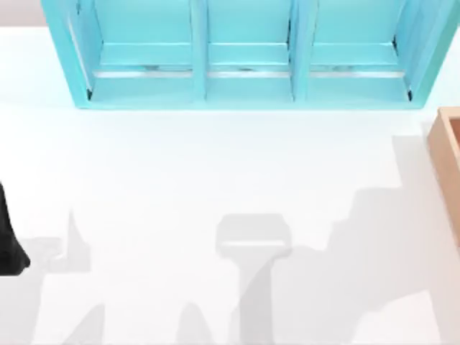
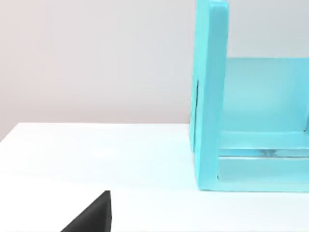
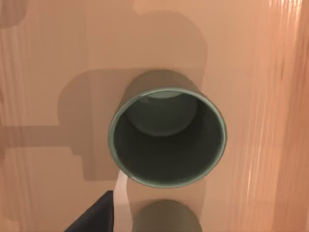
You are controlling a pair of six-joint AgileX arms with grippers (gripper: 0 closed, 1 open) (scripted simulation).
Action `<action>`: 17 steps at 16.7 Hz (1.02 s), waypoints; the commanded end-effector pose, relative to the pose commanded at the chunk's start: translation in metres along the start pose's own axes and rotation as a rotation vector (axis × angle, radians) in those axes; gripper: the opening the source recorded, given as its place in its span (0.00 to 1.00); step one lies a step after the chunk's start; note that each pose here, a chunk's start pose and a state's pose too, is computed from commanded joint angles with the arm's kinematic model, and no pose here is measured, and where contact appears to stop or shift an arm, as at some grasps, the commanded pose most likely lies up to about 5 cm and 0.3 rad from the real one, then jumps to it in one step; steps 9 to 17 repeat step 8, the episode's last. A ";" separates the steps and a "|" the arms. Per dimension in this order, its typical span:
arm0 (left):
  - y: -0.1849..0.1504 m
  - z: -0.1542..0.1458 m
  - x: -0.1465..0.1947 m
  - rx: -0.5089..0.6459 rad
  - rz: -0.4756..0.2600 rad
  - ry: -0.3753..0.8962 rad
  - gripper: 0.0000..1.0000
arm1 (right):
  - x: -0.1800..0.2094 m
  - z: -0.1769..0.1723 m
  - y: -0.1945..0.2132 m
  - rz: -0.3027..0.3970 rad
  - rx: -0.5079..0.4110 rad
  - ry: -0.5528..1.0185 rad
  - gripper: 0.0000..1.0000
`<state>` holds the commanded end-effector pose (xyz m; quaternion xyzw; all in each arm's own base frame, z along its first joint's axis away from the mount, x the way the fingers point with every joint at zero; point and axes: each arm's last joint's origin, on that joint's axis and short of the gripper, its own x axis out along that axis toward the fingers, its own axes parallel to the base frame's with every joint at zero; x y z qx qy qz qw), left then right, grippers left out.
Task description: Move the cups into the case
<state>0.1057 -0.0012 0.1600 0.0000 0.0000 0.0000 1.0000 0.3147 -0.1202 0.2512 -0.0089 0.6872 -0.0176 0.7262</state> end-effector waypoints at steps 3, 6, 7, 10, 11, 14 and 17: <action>0.000 0.000 0.000 0.000 0.000 0.000 1.00 | -0.034 0.002 -0.001 -0.004 0.000 -0.002 1.00; 0.000 0.000 0.000 0.000 0.000 0.000 1.00 | -0.062 -0.001 0.000 -0.006 0.000 -0.012 1.00; 0.000 0.000 0.000 0.000 0.000 0.000 1.00 | -0.065 -0.002 0.000 -0.007 0.000 -0.014 1.00; 0.000 0.000 0.000 0.000 0.000 0.000 1.00 | -0.066 -0.002 0.000 -0.007 0.000 -0.015 1.00; 0.000 0.000 0.000 0.000 0.000 0.000 1.00 | -0.066 -0.002 0.000 -0.007 0.000 -0.015 1.00; 0.000 0.000 0.000 0.000 0.000 0.000 1.00 | -0.066 -0.002 0.000 -0.007 0.000 -0.015 1.00; 0.000 0.000 0.000 0.000 0.000 0.000 1.00 | -0.066 -0.002 0.000 -0.007 0.000 -0.015 1.00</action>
